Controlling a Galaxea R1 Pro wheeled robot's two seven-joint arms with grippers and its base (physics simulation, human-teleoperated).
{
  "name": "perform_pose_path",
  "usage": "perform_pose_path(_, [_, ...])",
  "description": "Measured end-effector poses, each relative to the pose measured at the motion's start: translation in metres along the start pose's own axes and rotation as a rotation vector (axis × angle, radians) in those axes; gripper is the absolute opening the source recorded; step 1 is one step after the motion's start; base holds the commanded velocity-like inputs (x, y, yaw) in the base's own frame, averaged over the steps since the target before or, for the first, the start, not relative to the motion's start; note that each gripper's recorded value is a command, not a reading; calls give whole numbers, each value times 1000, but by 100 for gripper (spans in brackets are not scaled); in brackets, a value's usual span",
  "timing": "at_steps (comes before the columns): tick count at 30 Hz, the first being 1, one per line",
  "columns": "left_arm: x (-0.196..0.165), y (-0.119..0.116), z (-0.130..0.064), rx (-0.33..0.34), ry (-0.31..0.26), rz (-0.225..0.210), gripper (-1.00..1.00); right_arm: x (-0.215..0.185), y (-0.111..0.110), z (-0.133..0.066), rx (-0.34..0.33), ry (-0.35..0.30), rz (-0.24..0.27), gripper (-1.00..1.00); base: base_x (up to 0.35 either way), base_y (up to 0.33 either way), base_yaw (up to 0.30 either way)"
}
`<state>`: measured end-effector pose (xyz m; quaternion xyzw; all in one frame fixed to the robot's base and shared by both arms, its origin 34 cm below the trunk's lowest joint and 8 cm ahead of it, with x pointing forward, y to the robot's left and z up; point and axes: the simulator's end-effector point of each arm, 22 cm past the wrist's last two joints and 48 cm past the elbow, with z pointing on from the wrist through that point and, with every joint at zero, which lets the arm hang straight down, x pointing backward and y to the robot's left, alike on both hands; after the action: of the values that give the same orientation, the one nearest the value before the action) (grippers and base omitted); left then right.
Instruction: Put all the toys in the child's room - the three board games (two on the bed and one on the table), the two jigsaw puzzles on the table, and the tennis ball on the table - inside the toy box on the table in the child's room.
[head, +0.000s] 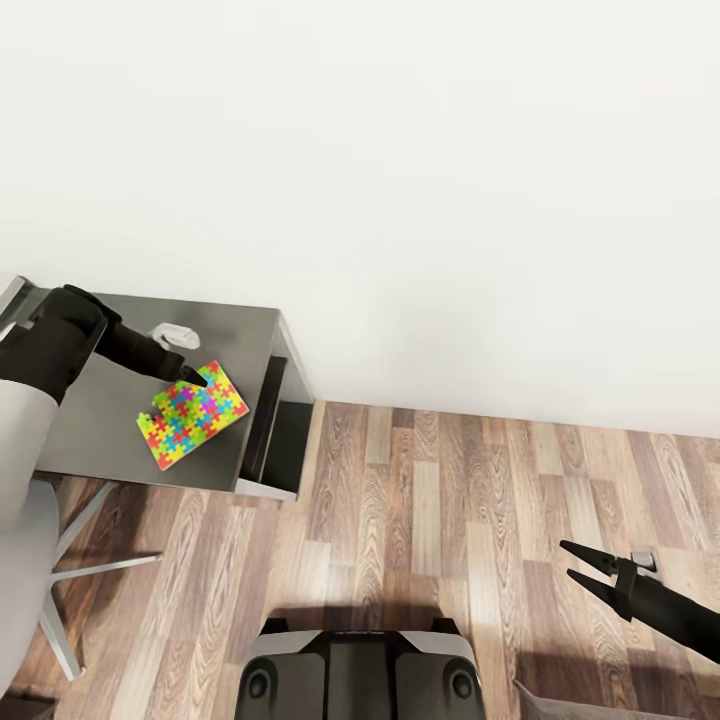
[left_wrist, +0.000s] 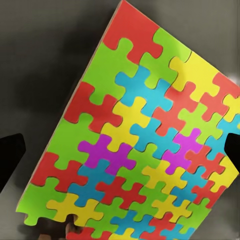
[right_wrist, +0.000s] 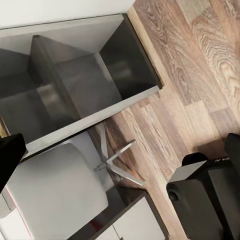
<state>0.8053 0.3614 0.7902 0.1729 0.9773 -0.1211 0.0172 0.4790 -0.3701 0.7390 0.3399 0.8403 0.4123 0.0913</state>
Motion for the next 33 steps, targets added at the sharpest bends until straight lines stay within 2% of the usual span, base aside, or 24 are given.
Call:
perform_pose_path(25, [5, 2, 4, -5, 10, -3, 100, 0, 0, 0, -1, 1, 0, 100, -1, -1, 0])
perform_pose_path(33, [9, 6, 9, -32, 19, -3, 100, 0, 1, 0, -1, 0, -2, 100, 0, 0, 0])
